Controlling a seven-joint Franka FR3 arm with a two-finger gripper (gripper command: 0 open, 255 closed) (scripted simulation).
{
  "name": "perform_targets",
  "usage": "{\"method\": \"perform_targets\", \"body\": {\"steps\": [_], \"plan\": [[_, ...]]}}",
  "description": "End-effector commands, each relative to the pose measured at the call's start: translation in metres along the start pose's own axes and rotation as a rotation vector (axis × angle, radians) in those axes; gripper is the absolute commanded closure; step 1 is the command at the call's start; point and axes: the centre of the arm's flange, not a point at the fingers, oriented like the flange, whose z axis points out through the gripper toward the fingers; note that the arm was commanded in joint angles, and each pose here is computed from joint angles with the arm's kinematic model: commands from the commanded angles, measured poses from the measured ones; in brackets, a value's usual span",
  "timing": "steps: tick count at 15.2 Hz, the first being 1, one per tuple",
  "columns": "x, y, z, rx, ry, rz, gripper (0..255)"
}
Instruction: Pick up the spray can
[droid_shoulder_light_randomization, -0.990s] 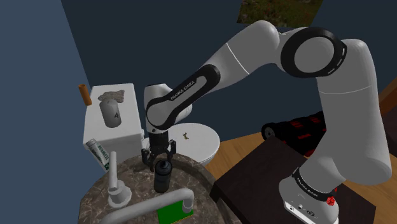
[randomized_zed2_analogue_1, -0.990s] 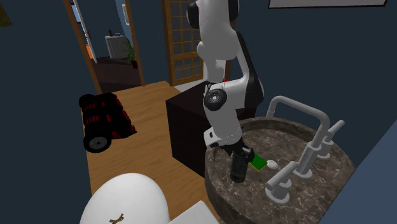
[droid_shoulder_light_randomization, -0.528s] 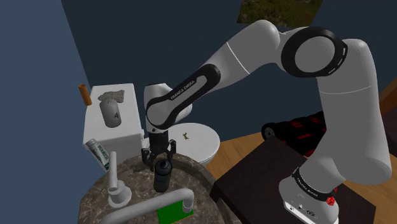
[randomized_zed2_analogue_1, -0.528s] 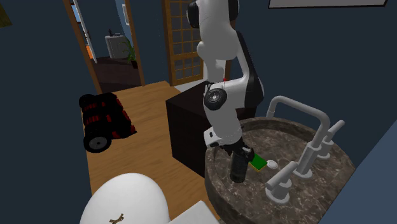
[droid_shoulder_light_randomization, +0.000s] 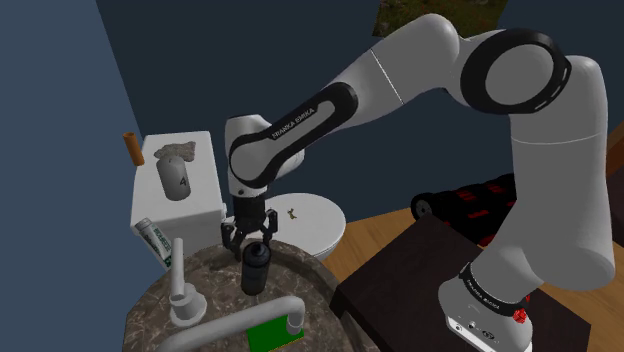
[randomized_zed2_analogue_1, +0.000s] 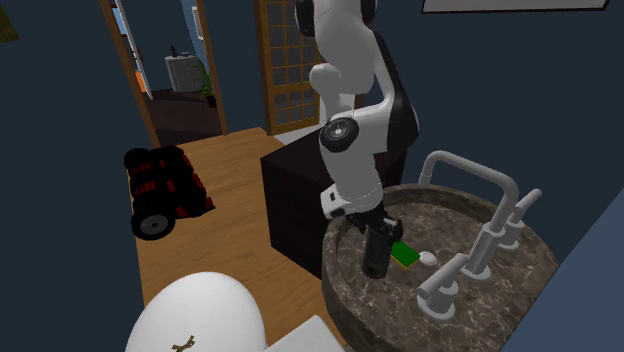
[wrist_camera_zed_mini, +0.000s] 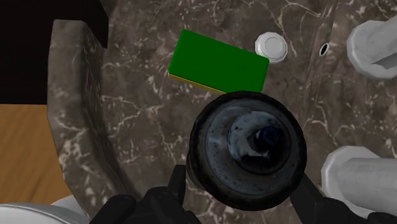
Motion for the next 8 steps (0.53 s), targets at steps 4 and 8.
{"method": "perform_targets", "body": {"steps": [4,8], "plan": [[-0.011,-0.005,-0.024,0.0,0.0,0.0,255],[-0.015,-0.006,-0.034,0.0,0.0,0.0,255]]}}
